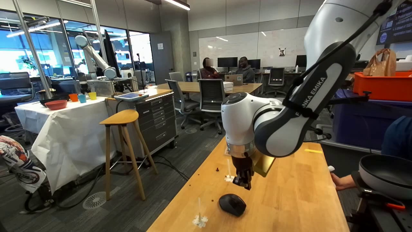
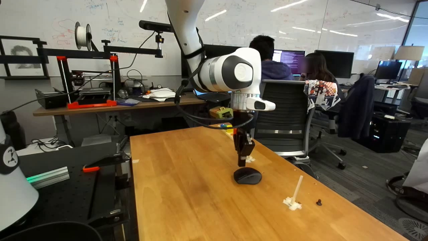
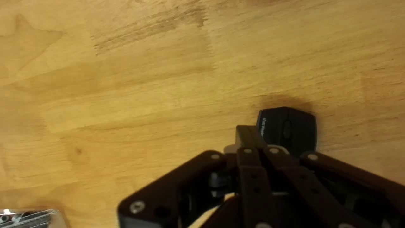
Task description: Slide the mouse slightly to the left
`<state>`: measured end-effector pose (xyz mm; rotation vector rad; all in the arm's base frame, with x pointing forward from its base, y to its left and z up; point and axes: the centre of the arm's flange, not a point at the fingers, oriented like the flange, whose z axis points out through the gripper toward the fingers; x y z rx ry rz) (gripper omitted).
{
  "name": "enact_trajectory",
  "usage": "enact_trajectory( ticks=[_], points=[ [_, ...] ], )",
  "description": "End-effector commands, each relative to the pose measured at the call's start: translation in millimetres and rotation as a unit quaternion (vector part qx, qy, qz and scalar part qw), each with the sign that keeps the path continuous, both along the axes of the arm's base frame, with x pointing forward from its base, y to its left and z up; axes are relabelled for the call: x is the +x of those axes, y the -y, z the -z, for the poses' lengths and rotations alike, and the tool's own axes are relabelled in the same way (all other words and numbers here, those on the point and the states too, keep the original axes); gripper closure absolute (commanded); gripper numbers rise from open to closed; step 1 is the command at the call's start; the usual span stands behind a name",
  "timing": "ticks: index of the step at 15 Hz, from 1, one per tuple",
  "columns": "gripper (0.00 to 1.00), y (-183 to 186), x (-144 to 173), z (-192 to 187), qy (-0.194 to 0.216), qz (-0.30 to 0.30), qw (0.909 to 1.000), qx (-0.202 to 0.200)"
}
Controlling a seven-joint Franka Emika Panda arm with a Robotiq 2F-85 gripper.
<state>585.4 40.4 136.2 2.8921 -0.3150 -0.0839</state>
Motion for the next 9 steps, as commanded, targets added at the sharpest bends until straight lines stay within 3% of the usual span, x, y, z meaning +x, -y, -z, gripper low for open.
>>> enact_trajectory(
  ticks=[1, 9],
  points=[
    [1.0, -11.9, 19.9, 15.8, -0.014, 0.012, 0.9998, -0.01],
    [1.0, -14.0, 31.6, 49.5, -0.038, 0.011, 0.9988, -0.028]
  ],
)
